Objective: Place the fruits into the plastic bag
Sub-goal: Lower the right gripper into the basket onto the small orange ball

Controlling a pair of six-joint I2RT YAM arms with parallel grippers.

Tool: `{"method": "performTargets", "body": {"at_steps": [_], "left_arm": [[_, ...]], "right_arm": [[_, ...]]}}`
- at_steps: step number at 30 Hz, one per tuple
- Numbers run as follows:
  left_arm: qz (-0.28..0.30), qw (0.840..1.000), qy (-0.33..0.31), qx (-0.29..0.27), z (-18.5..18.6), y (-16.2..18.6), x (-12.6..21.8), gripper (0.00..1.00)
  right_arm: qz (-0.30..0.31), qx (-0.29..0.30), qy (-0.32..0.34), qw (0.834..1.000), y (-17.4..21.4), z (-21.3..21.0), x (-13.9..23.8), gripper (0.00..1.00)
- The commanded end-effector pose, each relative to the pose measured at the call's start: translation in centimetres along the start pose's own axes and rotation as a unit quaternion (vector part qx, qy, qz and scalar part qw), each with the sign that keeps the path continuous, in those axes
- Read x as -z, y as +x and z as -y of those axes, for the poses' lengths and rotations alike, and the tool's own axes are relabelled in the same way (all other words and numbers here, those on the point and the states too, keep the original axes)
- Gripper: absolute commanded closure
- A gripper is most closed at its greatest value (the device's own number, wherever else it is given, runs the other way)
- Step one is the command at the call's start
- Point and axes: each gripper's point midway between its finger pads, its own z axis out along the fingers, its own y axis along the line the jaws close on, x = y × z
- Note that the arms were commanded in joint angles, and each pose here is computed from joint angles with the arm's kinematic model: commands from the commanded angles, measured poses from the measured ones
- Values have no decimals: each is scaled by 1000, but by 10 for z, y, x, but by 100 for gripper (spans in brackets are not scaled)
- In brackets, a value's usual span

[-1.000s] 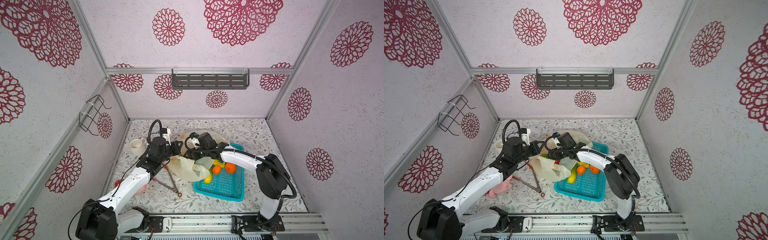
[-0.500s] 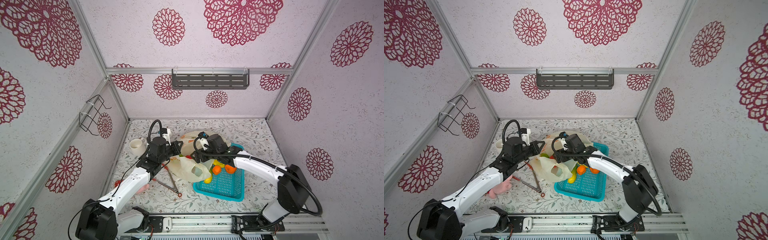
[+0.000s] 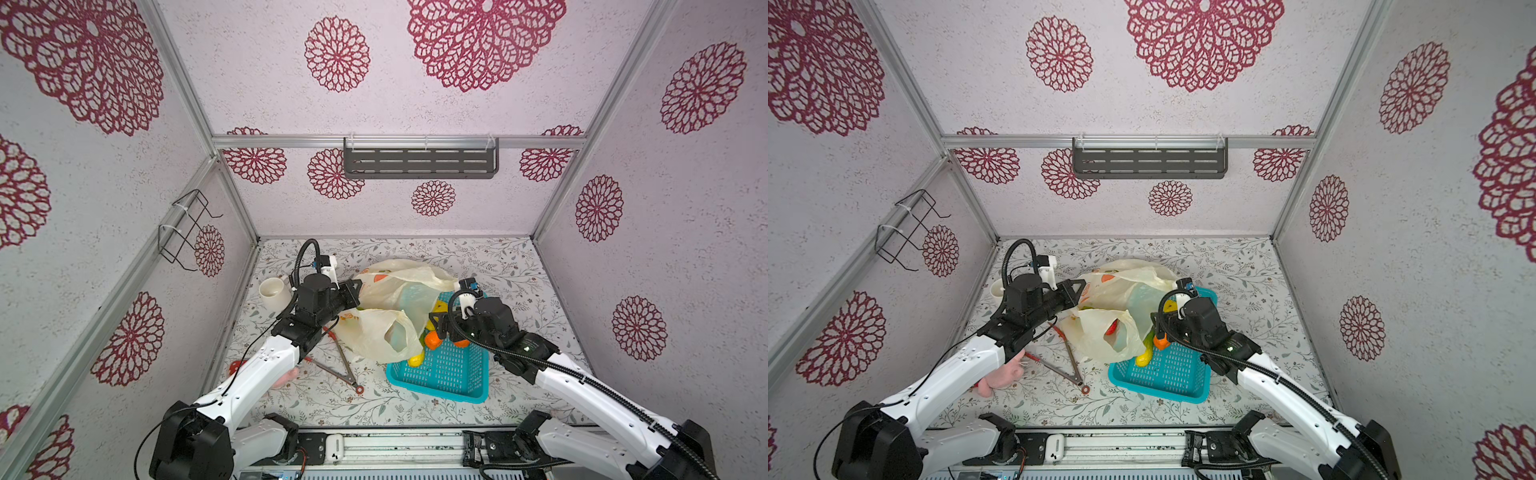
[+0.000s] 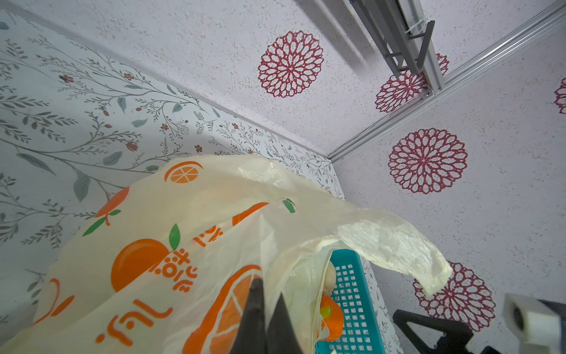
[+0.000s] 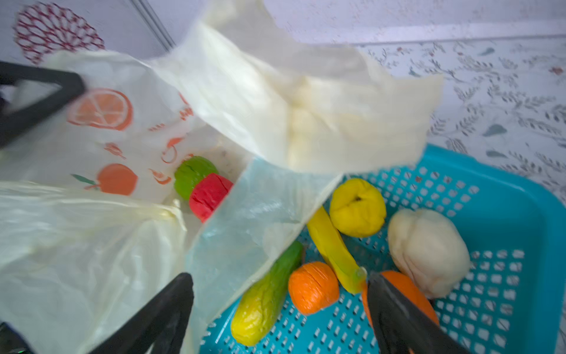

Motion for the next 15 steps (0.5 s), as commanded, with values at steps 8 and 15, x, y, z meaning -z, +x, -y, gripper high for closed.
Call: {"method": "performTargets", "body": {"at_steps": [8,15], "left_arm": [[16,1000,4,5,3,-6,1,100],[14,1000,4,8,3,-5,1,100]], "right_arm": [[-120,-32,6,992,68,9,-41,25],[-142,-22,31,989,67,20,-61,25]]}}
